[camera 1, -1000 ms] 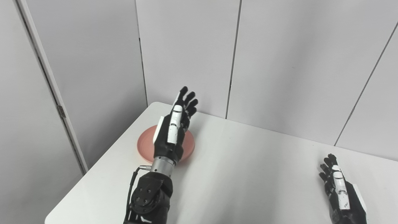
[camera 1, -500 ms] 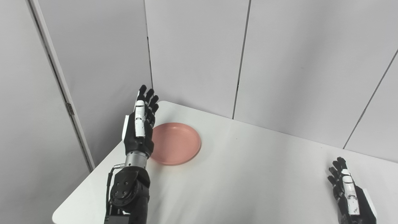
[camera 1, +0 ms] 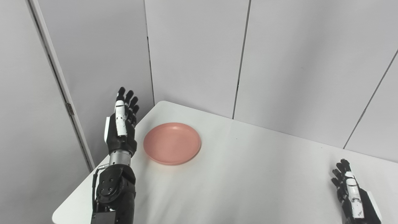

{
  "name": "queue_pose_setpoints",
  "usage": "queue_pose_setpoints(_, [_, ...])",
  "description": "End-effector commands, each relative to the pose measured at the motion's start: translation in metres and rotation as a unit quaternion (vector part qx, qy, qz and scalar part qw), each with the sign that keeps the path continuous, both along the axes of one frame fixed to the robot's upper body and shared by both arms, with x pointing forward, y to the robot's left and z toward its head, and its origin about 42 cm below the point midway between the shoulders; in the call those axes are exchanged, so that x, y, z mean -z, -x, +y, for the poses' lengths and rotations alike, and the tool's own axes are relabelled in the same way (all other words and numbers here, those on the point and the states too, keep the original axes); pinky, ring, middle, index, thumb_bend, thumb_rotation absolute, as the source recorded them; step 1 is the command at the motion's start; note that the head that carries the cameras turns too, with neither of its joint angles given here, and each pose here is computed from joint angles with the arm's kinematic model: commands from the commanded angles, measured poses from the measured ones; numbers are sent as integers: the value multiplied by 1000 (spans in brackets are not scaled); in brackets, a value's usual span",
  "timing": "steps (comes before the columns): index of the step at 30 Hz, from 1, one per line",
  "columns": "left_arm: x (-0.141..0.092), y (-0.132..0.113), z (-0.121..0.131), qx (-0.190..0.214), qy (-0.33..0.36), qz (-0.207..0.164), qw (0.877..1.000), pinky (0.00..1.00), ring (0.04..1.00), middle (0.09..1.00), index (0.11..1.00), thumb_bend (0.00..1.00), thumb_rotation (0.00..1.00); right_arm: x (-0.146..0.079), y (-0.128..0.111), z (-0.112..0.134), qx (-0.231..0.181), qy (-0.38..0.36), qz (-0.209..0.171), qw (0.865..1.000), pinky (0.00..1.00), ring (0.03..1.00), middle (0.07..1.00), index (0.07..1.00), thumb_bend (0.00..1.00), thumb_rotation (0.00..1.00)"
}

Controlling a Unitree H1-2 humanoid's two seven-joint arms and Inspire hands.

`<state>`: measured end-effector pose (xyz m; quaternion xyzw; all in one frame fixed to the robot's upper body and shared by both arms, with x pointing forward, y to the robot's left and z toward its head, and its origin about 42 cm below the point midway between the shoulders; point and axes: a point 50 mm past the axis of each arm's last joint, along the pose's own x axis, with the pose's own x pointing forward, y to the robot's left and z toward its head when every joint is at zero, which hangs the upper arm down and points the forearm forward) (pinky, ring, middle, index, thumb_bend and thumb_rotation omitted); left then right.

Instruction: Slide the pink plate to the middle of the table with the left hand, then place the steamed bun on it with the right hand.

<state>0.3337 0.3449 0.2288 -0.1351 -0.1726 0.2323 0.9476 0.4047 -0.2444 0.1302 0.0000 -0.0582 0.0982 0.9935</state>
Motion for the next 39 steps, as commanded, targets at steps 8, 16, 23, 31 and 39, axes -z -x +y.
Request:
queue_pose_setpoints(8, [-8,-11,18,-14,9,-24,1000,985,960,955,963,430,1000,31,20,-13,13,-4,51,999,1000,1000,1000,1000,109,1000])
queue_pose_setpoints(16, [4,-15,28,-9,18,2,1000,998,978,972,981,440,1000,30,21,-13,13,-5,48,999,1000,1000,1000,1000,85,1000])
queue_pose_setpoints(23, [16,-22,32,-11,43,24,999,1000,971,972,981,415,1000,29,21,-14,15,-5,49,999,1000,1000,1000,1000,97,1000])
queue_pose_setpoints(31, [31,-26,37,-14,55,45,997,987,949,960,969,418,1000,30,20,-16,17,-5,49,999,1000,1000,1000,1000,101,1000])
queue_pose_setpoints(39, [43,-32,39,-16,68,69,995,960,942,951,959,415,1000,29,19,-17,17,-7,53,998,1000,1000,1000,1000,113,1000])
